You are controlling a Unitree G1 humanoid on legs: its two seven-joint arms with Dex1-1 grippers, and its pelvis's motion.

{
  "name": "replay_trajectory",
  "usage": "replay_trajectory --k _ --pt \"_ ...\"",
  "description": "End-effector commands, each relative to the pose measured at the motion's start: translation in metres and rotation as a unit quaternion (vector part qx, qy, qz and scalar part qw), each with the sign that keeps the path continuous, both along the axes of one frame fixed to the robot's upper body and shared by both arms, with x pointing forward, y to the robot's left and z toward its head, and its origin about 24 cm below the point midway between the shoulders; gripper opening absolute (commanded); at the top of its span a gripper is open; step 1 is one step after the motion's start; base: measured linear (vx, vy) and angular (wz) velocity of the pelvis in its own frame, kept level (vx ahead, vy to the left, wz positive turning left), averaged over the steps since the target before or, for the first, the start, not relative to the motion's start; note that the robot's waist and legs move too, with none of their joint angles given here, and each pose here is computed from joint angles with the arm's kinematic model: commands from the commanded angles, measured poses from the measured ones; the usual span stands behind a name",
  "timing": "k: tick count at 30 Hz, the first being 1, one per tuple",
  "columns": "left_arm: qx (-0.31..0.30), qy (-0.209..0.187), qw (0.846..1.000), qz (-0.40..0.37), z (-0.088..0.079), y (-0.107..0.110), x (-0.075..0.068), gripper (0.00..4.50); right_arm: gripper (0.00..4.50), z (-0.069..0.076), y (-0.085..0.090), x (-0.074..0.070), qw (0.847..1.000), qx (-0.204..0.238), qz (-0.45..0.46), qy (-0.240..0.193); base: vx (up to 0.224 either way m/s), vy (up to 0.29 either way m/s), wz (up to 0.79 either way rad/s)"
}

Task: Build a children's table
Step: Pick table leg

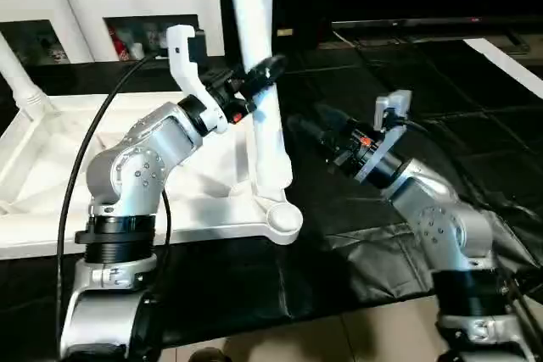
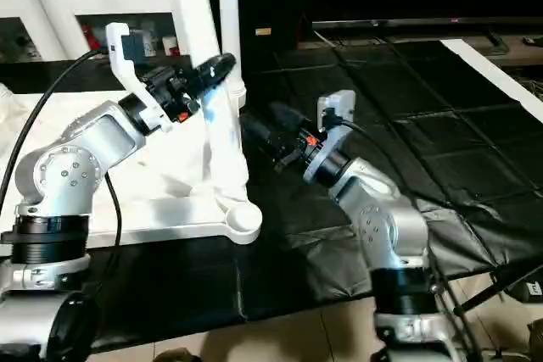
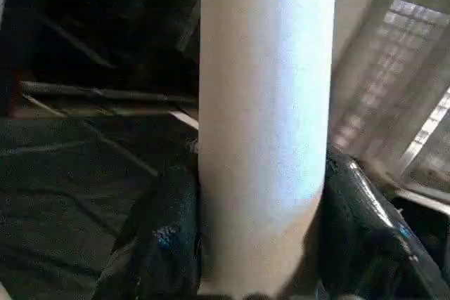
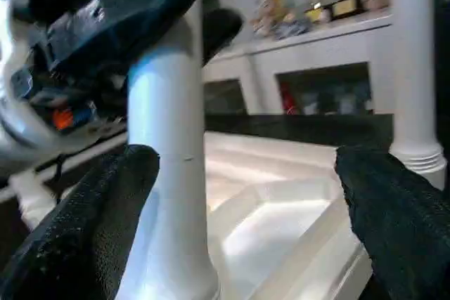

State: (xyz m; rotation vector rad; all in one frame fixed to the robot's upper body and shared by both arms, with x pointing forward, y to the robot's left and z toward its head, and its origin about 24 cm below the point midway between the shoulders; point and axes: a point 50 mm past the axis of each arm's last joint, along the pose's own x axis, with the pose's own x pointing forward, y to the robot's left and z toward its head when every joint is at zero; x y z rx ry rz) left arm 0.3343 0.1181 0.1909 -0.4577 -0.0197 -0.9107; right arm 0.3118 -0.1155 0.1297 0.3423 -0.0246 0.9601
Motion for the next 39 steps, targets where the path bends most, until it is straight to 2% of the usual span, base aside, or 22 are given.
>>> replay_trajectory --k 1,2,4,5,6,8,11,13,14,16,18,19,20,21,22,24,30,37,39 --pt "-0.003 -0.009 0.998 -0.06 0.002 -0.004 -0.009 1.86 4.5 0.006 0.002 -0.003 1.0 0.002 0.028 -0.01 0.0 0.0 0.0" --pt "-0.003 -0.009 0.998 -0.06 0.002 -0.004 -0.009 1.86 4.5 0.006 0.002 -0.003 1.0 0.002 0.028 -0.01 0.0 0.0 0.0" --pt "-0.012 -0.015 0.992 -0.125 0.003 -0.006 -0.017 1.86 4.5 0.009 0.003 -0.005 0.997 0.014 0.075 -0.001 0.0 0.0 0.0" --pt "-0.012 -0.015 0.992 -0.125 0.003 -0.006 -0.017 1.86 4.5 0.009 0.003 -0.005 0.997 0.014 0.075 -0.001 0.0 0.0 0.0" --pt "-0.027 -0.021 0.985 -0.169 0.006 -0.006 -0.021 1.86 4.5 0.008 0.004 -0.011 0.991 0.017 0.134 0.014 0.0 0.0 0.0" --pt "-0.036 -0.027 0.979 -0.198 0.008 -0.006 -0.024 1.86 4.5 0.008 0.003 -0.015 0.985 0.018 0.171 0.024 0.0 0.0 0.0" --pt "-0.057 -0.041 0.961 -0.267 0.015 -0.005 -0.033 1.86 4.5 0.008 0.003 -0.023 0.969 0.023 0.241 0.041 0.0 0.0 0.0" --pt "-0.081 -0.044 0.948 -0.304 0.02 -0.006 -0.038 1.86 4.5 0.008 0.003 -0.024 0.963 0.019 0.266 0.048 0.0 0.0 0.0" --pt "-0.081 -0.044 0.948 -0.304 0.02 -0.006 -0.038 1.86 4.5 0.008 0.003 -0.024 0.963 0.019 0.266 0.048 0.0 0.0 0.0" --pt "-0.098 -0.046 0.938 -0.33 0.023 -0.008 -0.041 1.86 4.5 0.007 0.003 -0.024 0.959 0.014 0.278 0.052 0.0 0.0 0.0" --pt "-0.109 -0.043 0.922 -0.369 0.024 -0.011 -0.046 1.86 4.5 0.008 0.007 -0.027 0.946 0.017 0.317 0.063 0.0 0.0 0.0" --pt "-0.109 -0.042 0.921 -0.372 0.023 -0.012 -0.047 1.86 4.5 0.008 0.008 -0.027 0.944 0.017 0.323 0.064 0.0 0.0 0.0" --pt "-0.11 -0.04 0.915 -0.386 0.023 -0.013 -0.048 1.86 4.5 0.008 0.01 -0.031 0.934 0.02 0.349 0.068 0.0 0.0 0.0" --pt "-0.11 -0.041 0.913 -0.391 0.022 -0.014 -0.049 1.86 4.32 0.009 0.011 -0.032 0.929 0.021 0.361 0.071 0.0 0.0 0.0" --pt "-0.114 -0.041 0.909 -0.398 0.023 -0.014 -0.049 1.86 4.32 0.008 0.013 -0.034 0.924 0.019 0.374 0.074 0.0 0.0 0.0" --pt "-0.121 -0.04 0.905 -0.407 0.023 -0.015 -0.05 1.86 4.14 0.007 0.015 -0.035 0.92 0.013 0.384 0.076 0.0 0.0 0.0" --pt "-0.121 -0.046 0.889 -0.439 0.024 -0.025 -0.053 1.86 3.69 0.006 0.018 -0.035 0.909 0.035 0.405 0.092 0.0 0.0 0.0" --pt "-0.115 -0.047 0.886 -0.447 0.022 -0.031 -0.049 1.86 3.22 0.004 0.02 -0.039 0.901 0.035 0.421 0.102 0.0 0.0 0.0" --pt "-0.11 -0.047 0.888 -0.444 0.021 -0.032 -0.048 1.86 2.97 0.003 0.02 -0.041 0.898 0.036 0.426 0.105 0.0 0.0 0.0"
